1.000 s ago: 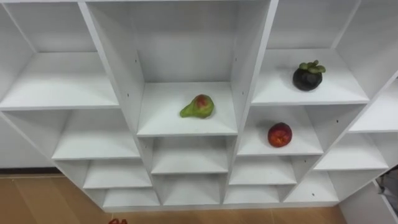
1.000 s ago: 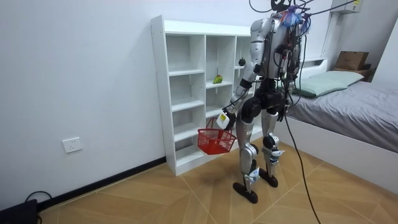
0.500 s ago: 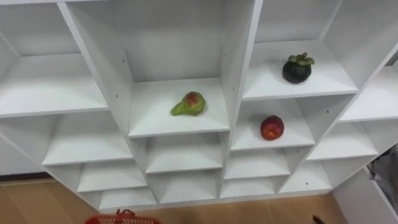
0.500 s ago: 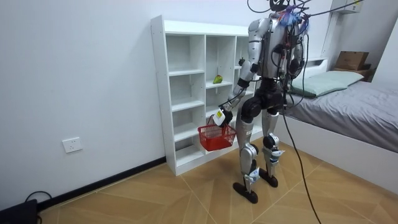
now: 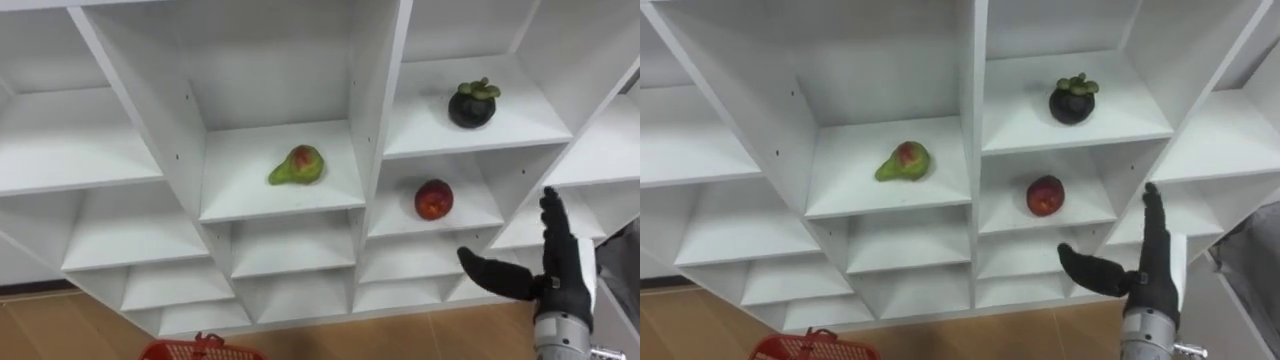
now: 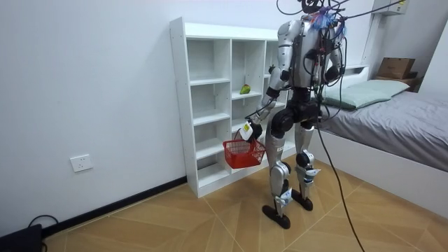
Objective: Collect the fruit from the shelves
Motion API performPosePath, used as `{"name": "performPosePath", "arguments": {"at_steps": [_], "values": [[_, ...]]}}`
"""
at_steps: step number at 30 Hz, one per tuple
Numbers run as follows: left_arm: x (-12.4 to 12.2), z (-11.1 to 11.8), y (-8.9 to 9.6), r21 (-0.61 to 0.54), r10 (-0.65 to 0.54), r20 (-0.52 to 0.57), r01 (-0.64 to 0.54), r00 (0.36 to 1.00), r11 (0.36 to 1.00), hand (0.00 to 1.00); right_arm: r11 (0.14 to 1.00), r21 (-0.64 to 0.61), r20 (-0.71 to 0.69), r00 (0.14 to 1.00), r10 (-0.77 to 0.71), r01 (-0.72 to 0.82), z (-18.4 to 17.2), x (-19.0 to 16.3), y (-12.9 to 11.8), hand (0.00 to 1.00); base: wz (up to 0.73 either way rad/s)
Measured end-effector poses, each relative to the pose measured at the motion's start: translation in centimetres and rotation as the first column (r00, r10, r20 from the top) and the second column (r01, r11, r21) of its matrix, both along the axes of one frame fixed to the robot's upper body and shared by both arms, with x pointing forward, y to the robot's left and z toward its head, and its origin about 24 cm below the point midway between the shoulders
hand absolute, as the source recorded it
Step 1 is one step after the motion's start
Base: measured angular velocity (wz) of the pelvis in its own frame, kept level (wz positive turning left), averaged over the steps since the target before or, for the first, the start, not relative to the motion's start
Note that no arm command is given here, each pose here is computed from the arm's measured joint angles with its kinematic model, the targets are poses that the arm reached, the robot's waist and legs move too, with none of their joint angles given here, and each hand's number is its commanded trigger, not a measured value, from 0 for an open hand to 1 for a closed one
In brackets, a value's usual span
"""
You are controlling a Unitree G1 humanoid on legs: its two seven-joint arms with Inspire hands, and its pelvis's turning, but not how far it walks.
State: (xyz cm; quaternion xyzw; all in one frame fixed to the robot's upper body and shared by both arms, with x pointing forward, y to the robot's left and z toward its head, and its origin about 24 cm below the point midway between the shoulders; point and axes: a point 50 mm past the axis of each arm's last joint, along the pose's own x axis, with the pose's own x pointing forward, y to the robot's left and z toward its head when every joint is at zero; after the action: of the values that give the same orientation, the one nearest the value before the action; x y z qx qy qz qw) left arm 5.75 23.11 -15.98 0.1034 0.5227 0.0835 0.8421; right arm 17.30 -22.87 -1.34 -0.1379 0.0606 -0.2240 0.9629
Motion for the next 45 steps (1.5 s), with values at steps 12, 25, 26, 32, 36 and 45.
{"name": "performPosePath", "arguments": {"at_steps": [12,25,26,32,36,45], "values": [[-0.2,0.2,0.7,0.015,-0.02,0.017,0.02,1.0,1.0,1.0,1.0,0.014,0.226,0.974,-0.004,0.001,3.7,0.9,1.0,0.0,0.0],[0.1,0.2,0.4,-0.01,-0.044,0.017,0.044,0.999,0.999,1.0,0.966,-0.238,0.23,0.961,0.155,-0.099,4.7,1.2,2.3,0.0,0.0],[0.2,0.2,0.4,-0.011,-0.045,0.017,0.045,0.999,0.999,1.0,0.965,-0.239,0.233,0.959,0.162,-0.106,4.7,1.2,2.5,0.0,0.0],[0.7,0.3,0.3,-0.026,-0.057,0.03,0.058,0.998,0.998,1.0,0.96,-0.252,0.237,0.954,0.181,-0.12,5.0,1.3,2.5,0.0,0.0],[0.8,0.3,0.3,-0.027,-0.058,0.032,0.059,0.998,0.998,1.0,0.956,-0.26,0.227,0.953,0.199,-0.138,5.0,1.4,2.5,0.0,0.0],[0.9,0.3,0.3,-0.042,-0.068,0.029,0.069,0.997,0.997,1.0,0.956,-0.274,0.358,0.912,0.203,-0.105,7.7,3.2,2.7,0.0,0.01]]}}
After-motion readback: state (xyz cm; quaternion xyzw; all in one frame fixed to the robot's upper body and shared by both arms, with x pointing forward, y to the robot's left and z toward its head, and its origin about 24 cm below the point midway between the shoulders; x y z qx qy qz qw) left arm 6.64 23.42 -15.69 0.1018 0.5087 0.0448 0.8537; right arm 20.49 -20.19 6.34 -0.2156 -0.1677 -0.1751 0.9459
